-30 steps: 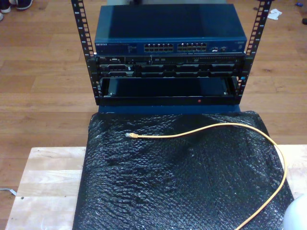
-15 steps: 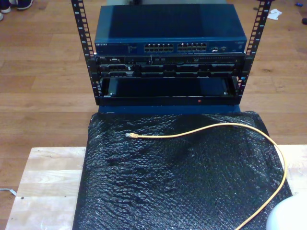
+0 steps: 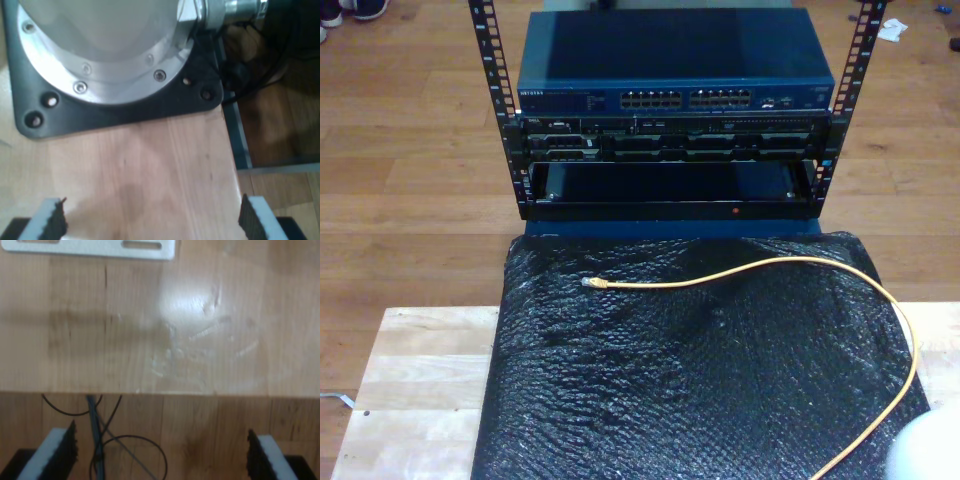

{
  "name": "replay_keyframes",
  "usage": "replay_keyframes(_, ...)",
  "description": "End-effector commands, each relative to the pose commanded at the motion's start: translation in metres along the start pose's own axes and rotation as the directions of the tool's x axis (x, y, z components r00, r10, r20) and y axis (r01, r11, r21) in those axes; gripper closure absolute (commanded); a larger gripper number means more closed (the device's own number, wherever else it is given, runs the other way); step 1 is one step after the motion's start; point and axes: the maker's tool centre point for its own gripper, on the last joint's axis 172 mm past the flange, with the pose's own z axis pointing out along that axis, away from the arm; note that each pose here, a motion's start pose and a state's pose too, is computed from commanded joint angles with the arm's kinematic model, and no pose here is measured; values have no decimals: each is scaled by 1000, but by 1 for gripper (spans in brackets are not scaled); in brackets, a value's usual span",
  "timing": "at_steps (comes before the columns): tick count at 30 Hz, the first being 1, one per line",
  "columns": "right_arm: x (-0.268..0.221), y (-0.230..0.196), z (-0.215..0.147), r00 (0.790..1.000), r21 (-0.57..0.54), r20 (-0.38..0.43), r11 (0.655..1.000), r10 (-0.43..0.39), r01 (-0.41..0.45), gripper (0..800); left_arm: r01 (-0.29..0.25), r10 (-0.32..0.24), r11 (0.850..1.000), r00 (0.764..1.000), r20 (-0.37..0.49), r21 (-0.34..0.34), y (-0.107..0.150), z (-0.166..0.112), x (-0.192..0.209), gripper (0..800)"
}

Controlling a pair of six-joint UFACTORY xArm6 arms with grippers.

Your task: Grab the cable and plug it in

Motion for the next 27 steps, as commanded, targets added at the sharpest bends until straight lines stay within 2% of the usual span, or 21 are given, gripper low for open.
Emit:
replay_keyframes(6, -3, 8, -29, 994, -5, -38, 995, 103, -104, 0, 7, -7, 999, 1000, -7, 46, -13, -21, 1, 0)
replay_keyframes(9, -5, 16, -40, 984, -16, -55, 985, 172, -173, 0, -3, 5, 998, 1000, -21, 70, -24, -34, 6, 0)
replay_keyframes(13, -2, 40, -58, 967, -86, -92, 965, 239, -247, 0, -21, 26, 995, 998, -56, 93, -38, -50, 18, 0)
replay_keyframes(16, 7, 58, -75, 956, -128, -135, 952, 260, -277, 0, -17, 24, 995, 997, -71, 98, -48, -59, 23, 0)
replay_keyframes(20, 21, 73, -94, 937, -121, -184, 939, 298, -323, 0, 4, 2, 997, 997, -76, 82, -61, -69, 28, 0)
replay_keyframes(25, 34, 102, -102, 929, -125, -219, 935, 299, -331, 0, 46, -40, 997, 995, -94, 64, -79, -74, 37, 0)
replay_keyframes(27, 39, 110, -103, 920, -117, -235, 930, 315, -348, 0, 58, -51, 996, 993, -102, 64, -88, -78, 42, 0)
